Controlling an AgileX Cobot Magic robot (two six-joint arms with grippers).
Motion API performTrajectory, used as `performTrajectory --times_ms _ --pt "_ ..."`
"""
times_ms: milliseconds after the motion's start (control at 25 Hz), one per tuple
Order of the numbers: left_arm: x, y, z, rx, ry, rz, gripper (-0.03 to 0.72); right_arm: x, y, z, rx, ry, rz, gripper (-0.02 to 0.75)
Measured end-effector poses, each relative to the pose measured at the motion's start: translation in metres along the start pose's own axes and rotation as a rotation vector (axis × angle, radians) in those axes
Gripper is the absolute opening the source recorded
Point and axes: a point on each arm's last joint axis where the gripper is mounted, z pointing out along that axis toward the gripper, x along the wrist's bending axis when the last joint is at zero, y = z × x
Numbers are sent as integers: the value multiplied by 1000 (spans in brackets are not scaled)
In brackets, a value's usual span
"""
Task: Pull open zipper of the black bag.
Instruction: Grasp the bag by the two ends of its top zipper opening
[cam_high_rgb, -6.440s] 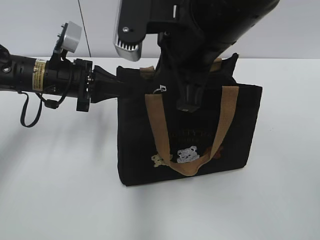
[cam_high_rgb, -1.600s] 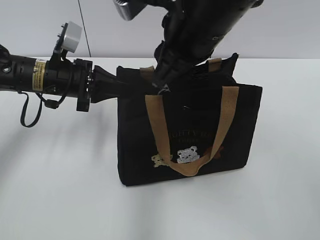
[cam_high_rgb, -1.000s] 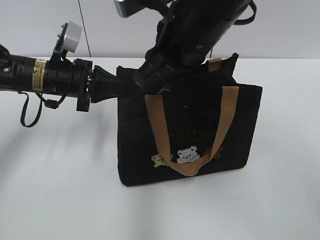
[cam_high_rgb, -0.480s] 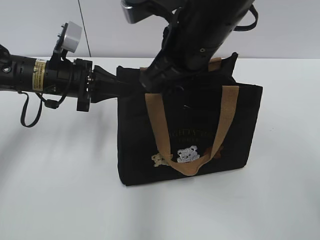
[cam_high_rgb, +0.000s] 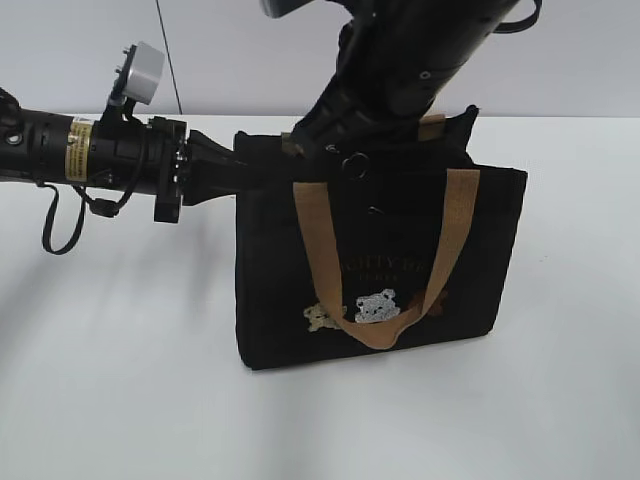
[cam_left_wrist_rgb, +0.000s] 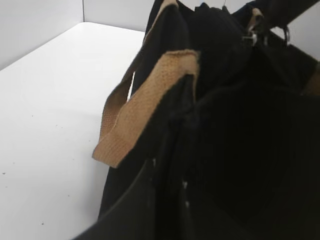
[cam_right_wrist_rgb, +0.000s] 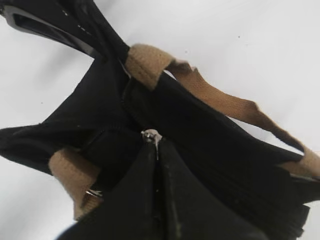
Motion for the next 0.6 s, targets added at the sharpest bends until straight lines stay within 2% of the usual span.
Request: performTrajectory --times_ms 400,600 --pt "0 0 0 -2 2 -1 26 -14 -8 -4 83 -122 -27 -15" --pt "0 0 0 -2 2 -1 26 -44 -16 -10 117 -168 76 -15"
